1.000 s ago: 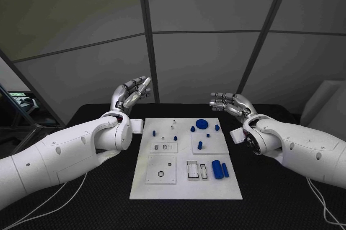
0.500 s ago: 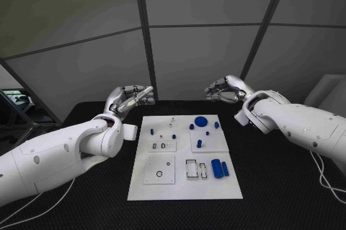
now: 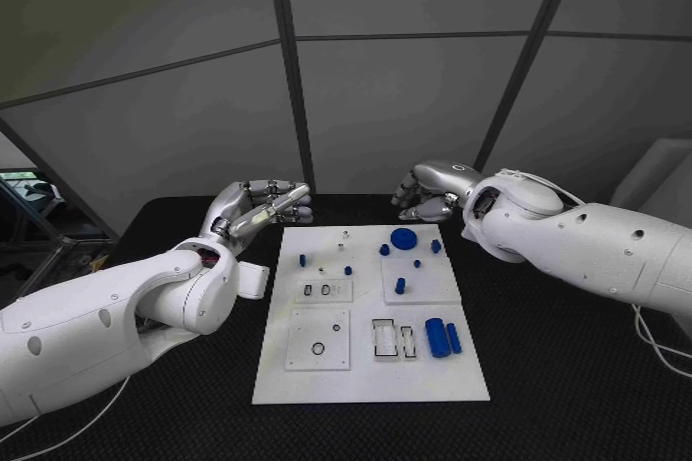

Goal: Assemble the parts on the task board

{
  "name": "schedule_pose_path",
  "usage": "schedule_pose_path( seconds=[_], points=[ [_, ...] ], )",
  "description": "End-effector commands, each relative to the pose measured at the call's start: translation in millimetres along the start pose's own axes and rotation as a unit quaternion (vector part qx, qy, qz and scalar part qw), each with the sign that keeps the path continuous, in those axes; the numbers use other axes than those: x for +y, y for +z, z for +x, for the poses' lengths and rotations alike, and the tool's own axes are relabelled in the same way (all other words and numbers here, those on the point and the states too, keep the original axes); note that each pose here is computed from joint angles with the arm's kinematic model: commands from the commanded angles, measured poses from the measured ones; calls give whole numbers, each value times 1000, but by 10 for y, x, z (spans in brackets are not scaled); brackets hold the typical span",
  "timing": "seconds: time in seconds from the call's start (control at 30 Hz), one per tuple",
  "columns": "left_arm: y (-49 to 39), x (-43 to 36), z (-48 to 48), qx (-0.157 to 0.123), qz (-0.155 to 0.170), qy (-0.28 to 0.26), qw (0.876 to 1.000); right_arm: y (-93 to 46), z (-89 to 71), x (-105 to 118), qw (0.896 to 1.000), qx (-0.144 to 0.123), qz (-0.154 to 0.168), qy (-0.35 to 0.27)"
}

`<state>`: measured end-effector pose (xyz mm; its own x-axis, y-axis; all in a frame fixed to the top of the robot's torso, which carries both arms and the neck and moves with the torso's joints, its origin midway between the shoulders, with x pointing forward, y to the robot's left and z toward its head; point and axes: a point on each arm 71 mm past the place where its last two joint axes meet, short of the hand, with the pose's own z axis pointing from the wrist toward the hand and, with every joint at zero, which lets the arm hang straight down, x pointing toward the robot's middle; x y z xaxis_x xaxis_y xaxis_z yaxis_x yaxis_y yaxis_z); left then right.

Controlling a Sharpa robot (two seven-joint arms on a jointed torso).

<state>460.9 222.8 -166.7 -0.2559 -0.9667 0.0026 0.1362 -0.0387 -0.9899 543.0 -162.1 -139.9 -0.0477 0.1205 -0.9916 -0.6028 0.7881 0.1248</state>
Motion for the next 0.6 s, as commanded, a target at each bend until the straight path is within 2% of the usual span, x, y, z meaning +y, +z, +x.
schedule_pose_path(
  seconds=[0.03,0.17,0.23,0.4,0.6],
  points=[
    [-5,-22,50,18,3,2,1000,14,69,139,988,16,-36,-149],
    [-5,-27,77,22,4,0,1000,19,161,245,982,18,-70,-175],
    [-4,-28,85,23,4,-1,1000,20,181,255,982,21,-74,-172],
    [-4,-31,92,23,5,-1,1000,19,207,260,984,29,-73,-163],
    [-11,-37,96,25,5,-2,1000,25,230,205,985,44,-54,-158]
  ],
)
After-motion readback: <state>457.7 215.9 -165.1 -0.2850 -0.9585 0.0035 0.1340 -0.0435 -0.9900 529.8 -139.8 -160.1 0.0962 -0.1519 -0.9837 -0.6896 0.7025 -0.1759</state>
